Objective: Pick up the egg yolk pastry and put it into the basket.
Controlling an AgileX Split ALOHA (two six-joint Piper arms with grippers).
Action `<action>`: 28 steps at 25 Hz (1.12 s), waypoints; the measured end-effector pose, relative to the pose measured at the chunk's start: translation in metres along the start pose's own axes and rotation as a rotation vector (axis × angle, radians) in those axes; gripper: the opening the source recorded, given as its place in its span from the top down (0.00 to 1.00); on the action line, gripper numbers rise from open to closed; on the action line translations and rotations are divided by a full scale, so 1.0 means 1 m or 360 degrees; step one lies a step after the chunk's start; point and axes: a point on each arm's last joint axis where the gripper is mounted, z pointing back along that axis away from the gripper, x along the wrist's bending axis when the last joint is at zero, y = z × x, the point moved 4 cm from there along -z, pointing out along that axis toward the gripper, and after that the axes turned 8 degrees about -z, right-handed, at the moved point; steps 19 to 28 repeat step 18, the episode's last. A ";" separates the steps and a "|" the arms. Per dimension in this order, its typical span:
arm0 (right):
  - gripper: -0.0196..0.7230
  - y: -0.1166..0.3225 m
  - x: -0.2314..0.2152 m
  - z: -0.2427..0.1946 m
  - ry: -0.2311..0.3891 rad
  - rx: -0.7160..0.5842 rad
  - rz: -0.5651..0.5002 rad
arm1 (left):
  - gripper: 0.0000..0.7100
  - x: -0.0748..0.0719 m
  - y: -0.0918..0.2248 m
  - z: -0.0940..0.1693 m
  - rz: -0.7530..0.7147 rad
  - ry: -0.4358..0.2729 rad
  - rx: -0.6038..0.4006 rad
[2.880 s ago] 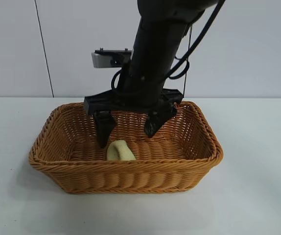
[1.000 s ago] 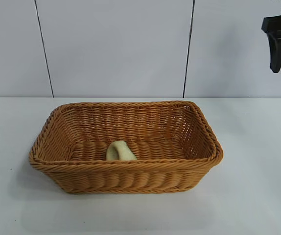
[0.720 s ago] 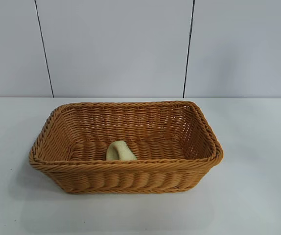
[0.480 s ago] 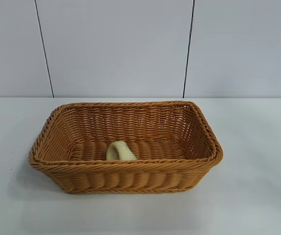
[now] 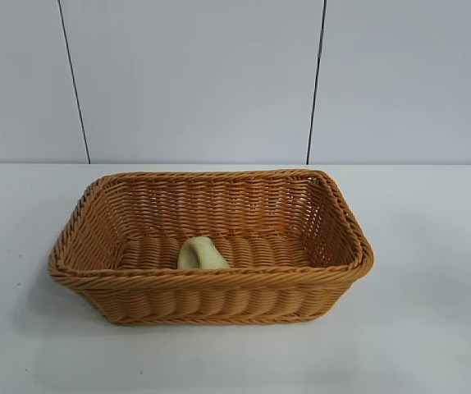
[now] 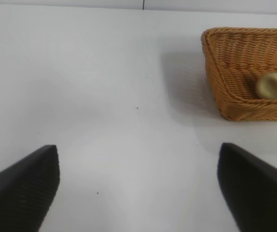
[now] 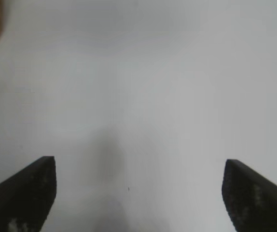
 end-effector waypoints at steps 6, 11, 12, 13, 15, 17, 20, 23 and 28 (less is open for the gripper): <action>0.07 0.007 -0.003 0.025 -0.0059 -0.0283 -0.0011 | 0.09 0.000 0.000 0.000 0.0000 0.0000 0.0000; 0.07 0.008 -0.003 0.026 -0.0062 -0.0301 -0.0010 | 0.09 0.000 0.000 0.000 0.0000 0.0000 0.0001; 0.07 0.008 -0.003 0.026 -0.0062 -0.0301 -0.0010 | 0.09 0.000 0.000 0.000 0.0000 0.0000 0.0001; 0.07 0.008 -0.003 0.026 -0.0062 -0.0301 -0.0010 | 0.09 0.000 0.000 0.000 0.0000 0.0000 0.0001; 0.07 0.008 -0.002 0.026 -0.0069 -0.0300 -0.0013 | 0.09 0.000 0.000 0.000 0.0000 0.0000 0.0001; 0.07 0.008 -0.002 0.026 -0.0072 -0.0299 -0.0014 | 0.09 0.000 0.000 0.000 0.0000 0.0000 0.0001; 0.07 0.008 -0.002 0.026 -0.0072 -0.0299 -0.0014 | 0.09 0.000 0.000 0.000 0.0000 0.0000 0.0001; 0.07 0.008 -0.002 0.026 -0.0072 -0.0299 -0.0014 | 0.09 0.000 0.000 0.000 0.0000 0.0000 0.0001; 0.07 0.008 -0.002 0.026 -0.0072 -0.0299 -0.0014 | 0.09 0.000 0.000 0.000 0.0000 0.0000 0.0001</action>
